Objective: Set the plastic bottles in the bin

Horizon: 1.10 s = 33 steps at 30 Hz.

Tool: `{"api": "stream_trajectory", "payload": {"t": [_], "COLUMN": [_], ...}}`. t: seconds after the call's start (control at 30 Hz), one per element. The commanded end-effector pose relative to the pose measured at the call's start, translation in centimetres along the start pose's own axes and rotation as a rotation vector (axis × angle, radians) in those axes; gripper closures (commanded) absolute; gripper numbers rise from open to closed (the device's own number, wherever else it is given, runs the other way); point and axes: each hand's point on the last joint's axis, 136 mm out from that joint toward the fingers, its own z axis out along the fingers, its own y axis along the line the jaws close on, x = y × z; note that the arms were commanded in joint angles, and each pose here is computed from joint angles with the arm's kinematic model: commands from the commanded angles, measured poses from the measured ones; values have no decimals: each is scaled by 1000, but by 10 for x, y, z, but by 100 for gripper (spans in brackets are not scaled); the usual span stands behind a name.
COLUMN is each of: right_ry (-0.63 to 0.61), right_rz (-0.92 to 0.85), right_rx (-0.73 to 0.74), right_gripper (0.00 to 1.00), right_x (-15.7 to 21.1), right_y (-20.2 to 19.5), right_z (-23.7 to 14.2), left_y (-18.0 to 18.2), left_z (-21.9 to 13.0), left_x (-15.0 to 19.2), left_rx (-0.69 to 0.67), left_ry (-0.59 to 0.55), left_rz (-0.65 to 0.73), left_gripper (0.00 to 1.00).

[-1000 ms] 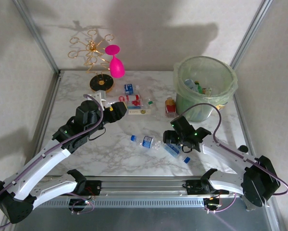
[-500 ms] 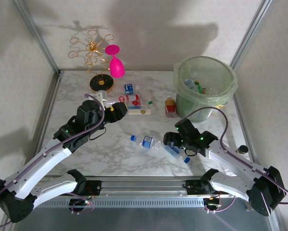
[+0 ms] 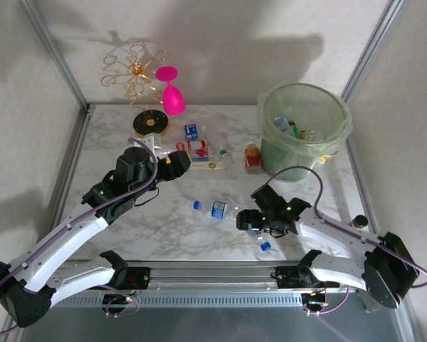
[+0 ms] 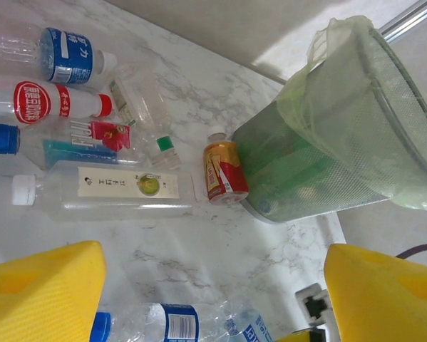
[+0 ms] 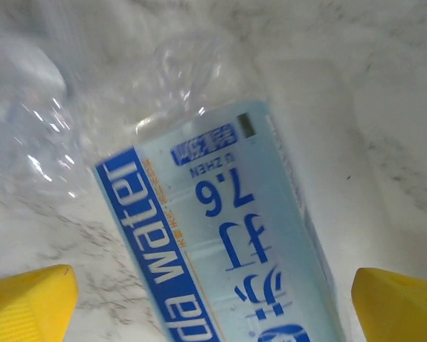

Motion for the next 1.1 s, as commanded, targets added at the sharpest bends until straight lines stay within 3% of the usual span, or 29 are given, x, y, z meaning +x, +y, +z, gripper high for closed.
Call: {"api": "stream_trajectory", "payload": {"t": [0.0,0.17,0.3,0.6,1.0,1.07], "right_ry": [-45,-128,-129,-74,-57,-73], "right_rz": [-20,-64,-133,-191,-217,-210], "right_rx": [111,228,228,177,265,263], "right_gripper": [1,1,2,32,37,41], "right_x": [-8,-29,-37,-24,-13,-16], "right_y": [-8,-5,6,16,8,10], "right_z": [2,-1,6,17,26,22], "left_y": [-13,-14,-13,-11,-11,-12], "left_z": [-3,-4,-6,-7,-5,-7], "left_x": [-11,-12,-13,-13,-12,-13], "left_rx": [45,43,39,30,34,36], "left_ry": [-23,-21,-24,-31,-26,-30], "left_rz": [-3,4,9,15,4,4], "left_gripper": [20,20,21,20,20,20]}}
